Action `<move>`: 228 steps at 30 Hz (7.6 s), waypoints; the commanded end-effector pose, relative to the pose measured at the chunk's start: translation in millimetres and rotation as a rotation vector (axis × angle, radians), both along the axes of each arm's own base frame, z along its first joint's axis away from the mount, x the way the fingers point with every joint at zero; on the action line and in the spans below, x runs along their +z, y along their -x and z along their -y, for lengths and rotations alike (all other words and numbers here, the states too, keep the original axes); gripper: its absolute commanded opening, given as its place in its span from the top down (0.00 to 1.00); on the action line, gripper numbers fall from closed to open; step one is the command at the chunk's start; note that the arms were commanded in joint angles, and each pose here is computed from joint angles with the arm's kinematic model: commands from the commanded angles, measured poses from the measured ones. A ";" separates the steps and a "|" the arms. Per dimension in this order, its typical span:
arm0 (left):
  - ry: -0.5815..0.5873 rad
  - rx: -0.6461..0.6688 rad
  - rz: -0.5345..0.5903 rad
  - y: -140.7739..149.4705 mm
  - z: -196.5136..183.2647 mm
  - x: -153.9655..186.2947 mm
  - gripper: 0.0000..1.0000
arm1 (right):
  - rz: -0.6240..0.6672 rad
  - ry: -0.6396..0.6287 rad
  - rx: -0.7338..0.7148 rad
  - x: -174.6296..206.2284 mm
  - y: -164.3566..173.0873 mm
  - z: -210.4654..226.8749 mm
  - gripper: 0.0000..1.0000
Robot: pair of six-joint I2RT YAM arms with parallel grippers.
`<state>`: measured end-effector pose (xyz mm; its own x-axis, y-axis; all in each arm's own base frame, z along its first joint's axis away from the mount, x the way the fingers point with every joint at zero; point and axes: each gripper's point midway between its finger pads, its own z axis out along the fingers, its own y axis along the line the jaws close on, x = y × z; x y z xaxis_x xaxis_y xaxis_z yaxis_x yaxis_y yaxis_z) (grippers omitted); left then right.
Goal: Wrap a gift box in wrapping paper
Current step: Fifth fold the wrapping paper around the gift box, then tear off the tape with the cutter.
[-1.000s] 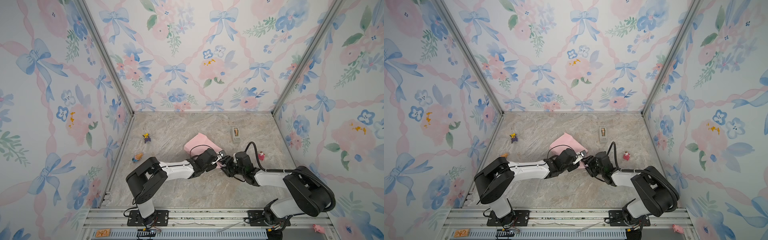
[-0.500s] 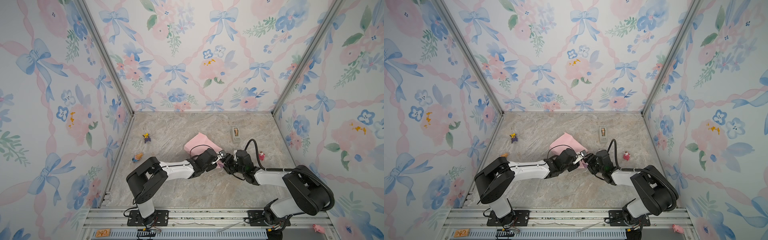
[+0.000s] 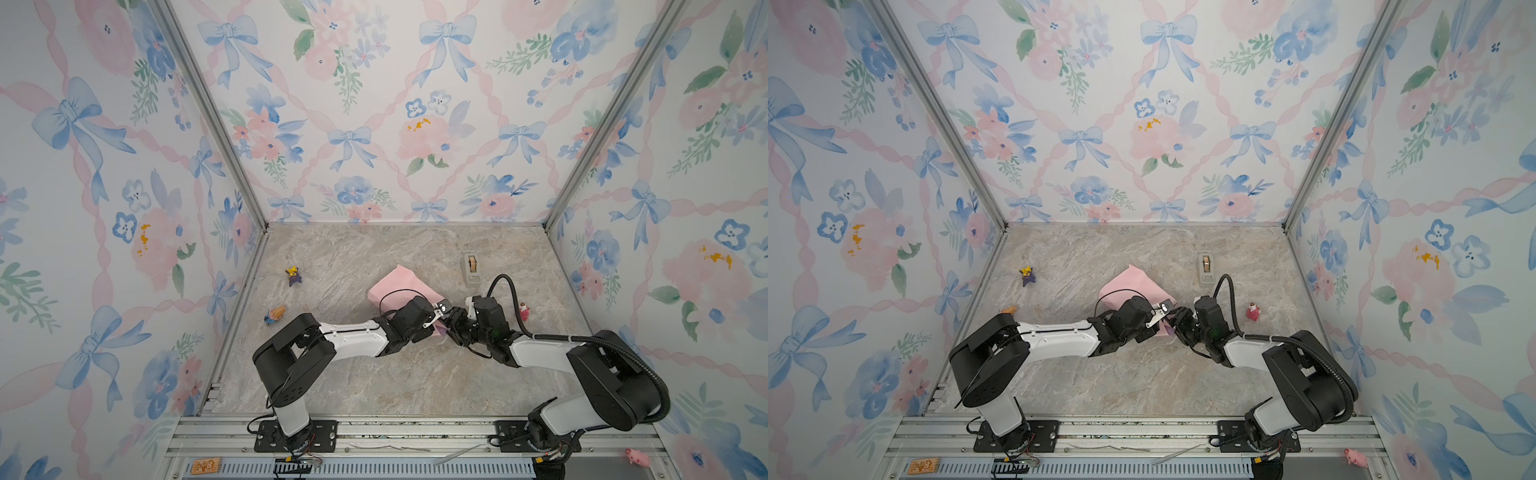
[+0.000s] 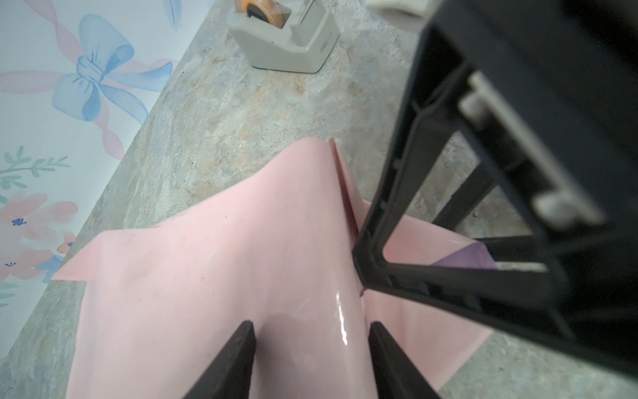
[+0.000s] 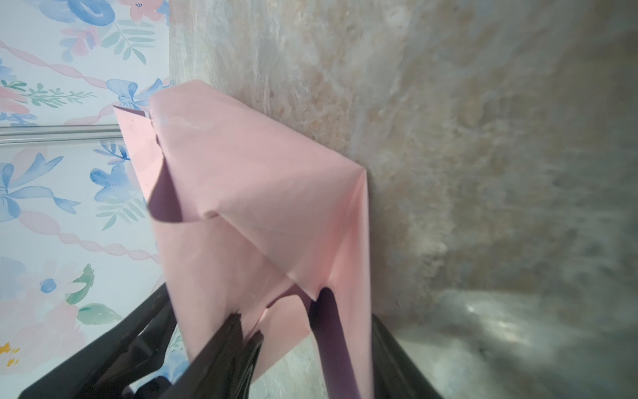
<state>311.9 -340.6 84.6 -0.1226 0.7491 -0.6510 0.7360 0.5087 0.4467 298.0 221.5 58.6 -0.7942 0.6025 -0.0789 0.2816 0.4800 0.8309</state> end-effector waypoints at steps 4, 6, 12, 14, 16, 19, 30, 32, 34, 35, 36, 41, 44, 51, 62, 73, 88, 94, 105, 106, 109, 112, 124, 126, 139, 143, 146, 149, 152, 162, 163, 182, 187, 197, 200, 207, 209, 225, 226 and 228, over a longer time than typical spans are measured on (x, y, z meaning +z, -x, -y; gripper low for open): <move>-0.014 0.008 -0.046 1.3 -2.8 -15.7 0.47 | -0.060 0.012 0.022 -9.5 16.8 6.1 0.50; -0.012 0.007 -0.044 0.9 -2.6 -15.1 0.47 | -0.067 0.002 0.038 -9.8 18.4 3.3 0.51; -0.012 0.009 -0.043 0.9 -2.8 -14.5 0.47 | -0.095 0.019 0.102 -14.9 28.0 -5.3 0.47; -0.009 0.010 -0.043 0.8 -3.0 -13.9 0.47 | -0.107 0.032 0.113 -18.2 30.3 -5.1 0.48; -0.008 0.010 -0.043 0.5 -3.0 -13.7 0.47 | -0.115 0.049 0.119 -21.4 30.6 -4.2 0.49; -0.008 0.010 -0.046 0.9 -3.1 -14.4 0.47 | -0.127 0.057 0.130 -25.5 30.8 -6.3 0.51; 0.001 0.010 -0.044 0.2 -2.0 -12.8 0.48 | -0.122 0.074 0.108 -30.8 16.2 -9.4 0.65; 0.003 0.011 -0.045 0.3 -2.0 -12.6 0.48 | -0.121 0.068 0.099 -31.7 13.0 -10.5 0.66; 0.006 0.010 -0.043 0.1 -1.8 -11.4 0.48 | -0.120 0.068 0.089 -34.2 10.5 -10.4 0.67; 0.008 0.008 -0.044 0.6 -1.2 -11.1 0.48 | -0.118 0.067 0.083 -35.3 9.1 -10.0 0.67; 0.009 0.010 -0.044 0.4 -1.5 -10.9 0.48 | -0.116 0.067 0.078 -36.3 8.3 -9.6 0.68; 0.011 0.011 -0.042 0.9 -2.0 -10.5 0.48 | -0.099 0.095 0.055 -34.9 7.6 -3.1 0.62; 0.008 0.011 -0.043 0.8 -2.2 -11.9 0.48 | -0.072 0.110 0.045 -29.0 6.5 1.4 0.57; 0.012 0.012 -0.044 0.5 -1.5 -11.7 0.48 | -0.051 0.097 0.059 -27.7 5.0 0.0 0.58; 0.030 0.009 -0.026 -3.3 2.3 -3.0 0.47 | -0.034 0.072 0.071 -14.8 6.7 1.8 0.80; 0.095 -0.022 0.077 -12.4 13.3 39.0 0.28 | -0.065 0.041 0.067 -8.2 2.3 -3.3 0.93; -0.022 -0.356 0.244 31.8 13.4 35.3 0.02 | -0.048 0.006 0.072 7.3 -5.5 -10.2 0.93; -0.032 -0.371 0.248 33.9 13.7 28.8 0.02 | -0.049 -0.006 0.065 9.1 -5.5 -9.2 0.93; -0.098 -0.299 0.224 33.2 4.6 -2.2 0.02 | -0.050 -0.066 0.063 15.1 -8.2 -13.8 0.94; -0.103 -0.293 0.223 32.6 3.8 -4.2 0.02 | -0.053 -0.065 0.063 14.4 -7.8 -13.6 0.94; -0.114 -0.261 0.220 28.8 0.9 -9.4 0.02 | -0.054 -0.070 0.064 14.4 -7.6 -14.1 0.94; -0.120 -0.231 0.223 24.5 -0.8 -13.1 0.02 | -0.058 -0.071 0.060 12.7 -7.6 -13.7 0.94; -0.110 -0.105 0.237 13.4 -8.6 -24.4 0.10 | -0.063 -0.091 0.059 11.3 -7.1 -15.9 0.93; -0.084 -0.072 0.228 11.8 -9.4 -25.6 0.12 | -0.064 -0.092 0.059 11.0 -7.1 -16.0 0.93; -0.045 0.047 0.156 14.2 -22.3 -51.8 0.26 | -0.055 -0.113 0.062 11.9 -8.2 -18.4 0.88; -0.040 0.074 0.139 15.2 -27.4 -59.8 0.28 | -0.043 -0.112 0.059 14.4 -7.5 -16.2 0.77; -0.047 0.093 0.130 16.0 -31.5 -67.1 0.30 | -0.024 -0.106 0.055 19.9 -6.3 -11.5 0.65; -0.052 0.114 0.124 15.6 -35.8 -71.4 0.31 | -0.008 -0.081 0.051 24.9 -2.7 -2.1 0.59; -0.045 0.127 0.116 16.3 -38.0 -73.8 0.33 | -0.003 -0.026 0.039 26.3 1.5 14.1 0.58; -0.015 0.168 0.090 20.0 -45.7 -81.3 0.37 | -0.018 0.229 0.123 32.3 -0.2 53.3 0.50; -0.009 0.170 0.088 20.1 -45.6 -81.4 0.37 | -0.011 0.250 0.135 34.4 -2.2 56.4 0.50; 0.025 0.193 0.063 22.6 -48.9 -86.8 0.39 | 0.215 0.410 0.278 83.0 -101.3 135.2 0.53; 0.033 0.190 0.060 22.2 -46.9 -86.0 0.39 | 0.289 0.391 0.295 80.9 -137.9 149.0 0.55; 0.032 0.187 0.058 21.9 -45.6 -87.0 0.40 | 0.320 0.322 0.376 46.9 -184.6 147.7 0.57; 0.032 0.185 0.060 21.9 -44.8 -86.5 0.39 | 0.311 0.307 0.387 36.4 -192.2 148.7 0.57; 0.031 0.184 0.066 18.8 -42.4 -85.3 0.40 | 0.297 0.263 0.426 23.4 -196.5 146.0 0.58; 0.032 0.184 0.064 18.6 -41.7 -86.0 0.40 | 0.284 0.255 0.441 19.1 -195.2 144.7 0.59; 0.038 0.186 0.062 18.6 -41.0 -85.4 0.40 | 0.192 0.246 0.522 -0.7 -183.5 140.7 0.61; 0.037 0.185 0.062 18.5 -40.8 -85.9 0.40 | 0.184 0.245 0.528 -2.0 -182.8 141.0 0.62; 0.037 0.184 0.062 18.5 -40.6 -85.8 0.40 | 0.173 0.242 0.541 -3.2 -181.1 139.7 0.63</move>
